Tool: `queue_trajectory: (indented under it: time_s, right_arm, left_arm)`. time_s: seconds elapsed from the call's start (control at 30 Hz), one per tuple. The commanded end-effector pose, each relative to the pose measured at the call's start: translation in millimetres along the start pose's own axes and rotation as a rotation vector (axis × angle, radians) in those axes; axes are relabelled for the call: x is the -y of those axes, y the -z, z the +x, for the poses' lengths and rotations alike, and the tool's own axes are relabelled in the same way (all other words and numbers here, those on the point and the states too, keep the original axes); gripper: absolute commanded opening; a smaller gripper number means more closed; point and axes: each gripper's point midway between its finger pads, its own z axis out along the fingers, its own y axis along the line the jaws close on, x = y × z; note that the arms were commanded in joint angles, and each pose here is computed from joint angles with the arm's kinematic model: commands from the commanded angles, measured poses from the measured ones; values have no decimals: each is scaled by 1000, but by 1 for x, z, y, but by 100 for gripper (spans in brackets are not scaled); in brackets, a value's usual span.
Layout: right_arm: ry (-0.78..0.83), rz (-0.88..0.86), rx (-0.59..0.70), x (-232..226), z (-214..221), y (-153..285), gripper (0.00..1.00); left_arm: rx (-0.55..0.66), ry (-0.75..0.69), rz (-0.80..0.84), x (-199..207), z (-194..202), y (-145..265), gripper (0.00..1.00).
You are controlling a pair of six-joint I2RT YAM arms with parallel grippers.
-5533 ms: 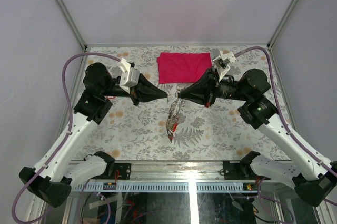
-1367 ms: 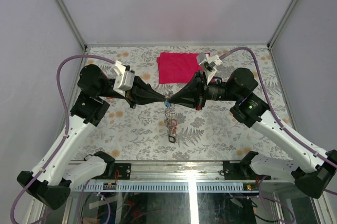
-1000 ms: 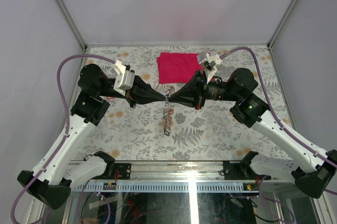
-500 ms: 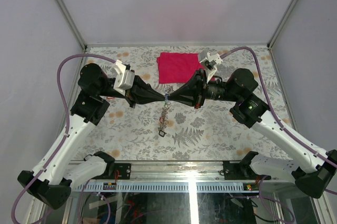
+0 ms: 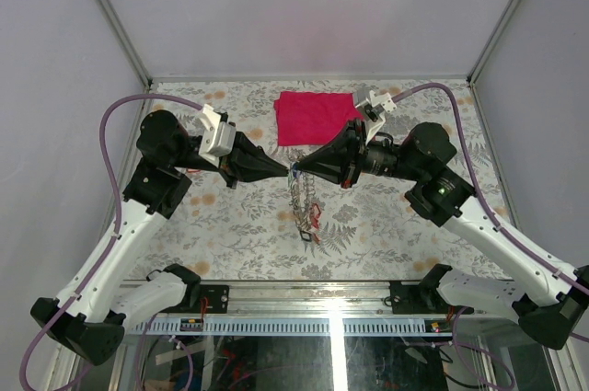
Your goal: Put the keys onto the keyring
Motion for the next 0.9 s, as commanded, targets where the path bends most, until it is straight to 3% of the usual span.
queue_trajectory:
  time_s: [0.0,0.5,0.87]
  right_arm:
    - [73,6,147,-11,-39,4,0]
    - [69,-72,268,-17,-52,-1,0]
    - [190,-133,295,-30,-45,10,0]
  left_arm:
    - [12,-51,39,9,-15,1,0]
    - [12,-42,7,4,-14,1,1]
    - [88,-70,-66,5,-36,3,21]
